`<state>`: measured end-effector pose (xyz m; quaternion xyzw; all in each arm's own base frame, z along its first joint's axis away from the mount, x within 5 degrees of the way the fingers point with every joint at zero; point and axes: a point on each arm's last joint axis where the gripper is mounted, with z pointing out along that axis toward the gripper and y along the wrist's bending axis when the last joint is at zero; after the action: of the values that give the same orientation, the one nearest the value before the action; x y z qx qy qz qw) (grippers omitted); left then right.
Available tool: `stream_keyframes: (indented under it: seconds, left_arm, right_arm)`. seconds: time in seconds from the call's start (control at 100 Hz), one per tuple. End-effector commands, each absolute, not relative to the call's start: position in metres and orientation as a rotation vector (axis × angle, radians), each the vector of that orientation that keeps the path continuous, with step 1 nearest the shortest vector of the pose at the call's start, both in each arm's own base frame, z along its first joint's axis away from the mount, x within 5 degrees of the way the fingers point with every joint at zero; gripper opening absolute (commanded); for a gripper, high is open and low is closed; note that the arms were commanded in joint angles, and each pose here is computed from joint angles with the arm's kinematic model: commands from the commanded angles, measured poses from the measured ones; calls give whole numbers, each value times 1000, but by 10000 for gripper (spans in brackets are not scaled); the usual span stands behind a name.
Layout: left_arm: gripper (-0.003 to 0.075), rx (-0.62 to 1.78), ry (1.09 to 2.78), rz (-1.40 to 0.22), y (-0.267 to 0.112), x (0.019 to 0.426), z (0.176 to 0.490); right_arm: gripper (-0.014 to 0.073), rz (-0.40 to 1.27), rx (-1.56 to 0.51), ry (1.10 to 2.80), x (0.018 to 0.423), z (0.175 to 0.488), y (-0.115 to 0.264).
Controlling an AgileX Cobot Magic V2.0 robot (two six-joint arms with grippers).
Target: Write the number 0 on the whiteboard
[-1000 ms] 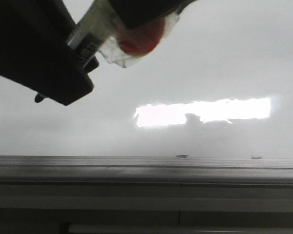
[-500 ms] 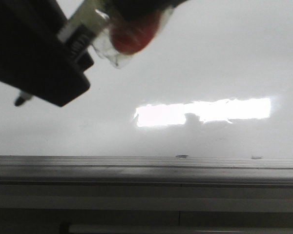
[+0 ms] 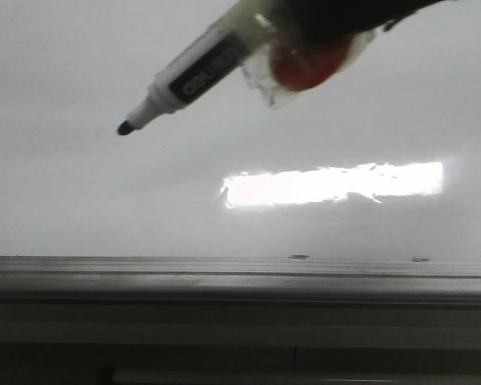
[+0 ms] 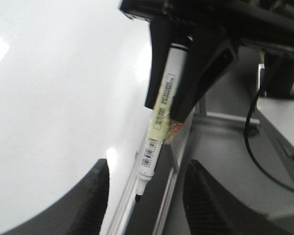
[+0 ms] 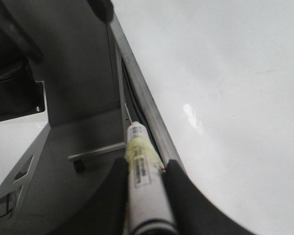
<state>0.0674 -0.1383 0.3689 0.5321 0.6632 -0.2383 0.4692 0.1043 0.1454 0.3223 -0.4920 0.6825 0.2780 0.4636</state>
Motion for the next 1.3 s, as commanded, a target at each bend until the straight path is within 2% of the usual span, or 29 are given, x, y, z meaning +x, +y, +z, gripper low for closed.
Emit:
stream_keyframes:
  seconds: [0.0,0.15,0.33,0.44,0.67,0.99,1.29]
  left_arm:
    - [294,1058,1512,-707,-125,63,382]
    - [188,838,1481,-817,-103,58,357]
    - [41,702,1563,-800,-83,59,323]
    - [-20,608,1546,-790,-77,63,321]
    - [-20,509,1411,-803,-73,66,335]
    - [-20,511,1422,-799,-73,66,334]
    - [-20,512,1426,-798,-73,66,333]
  right_arm:
    - [-47,672,-1085,1605,98,339,131]
    - [-46,551,-1012,1601,87,346,102]
    - [-46,255,-950,1785,84,336,67]
    - [-46,251,-902,1800,85,336,63]
    - [-47,337,-773,1687,100,351,75]
    - [-47,341,-800,1779,137,354,100]
    - [-47,338,-798,1790,158,361,114]
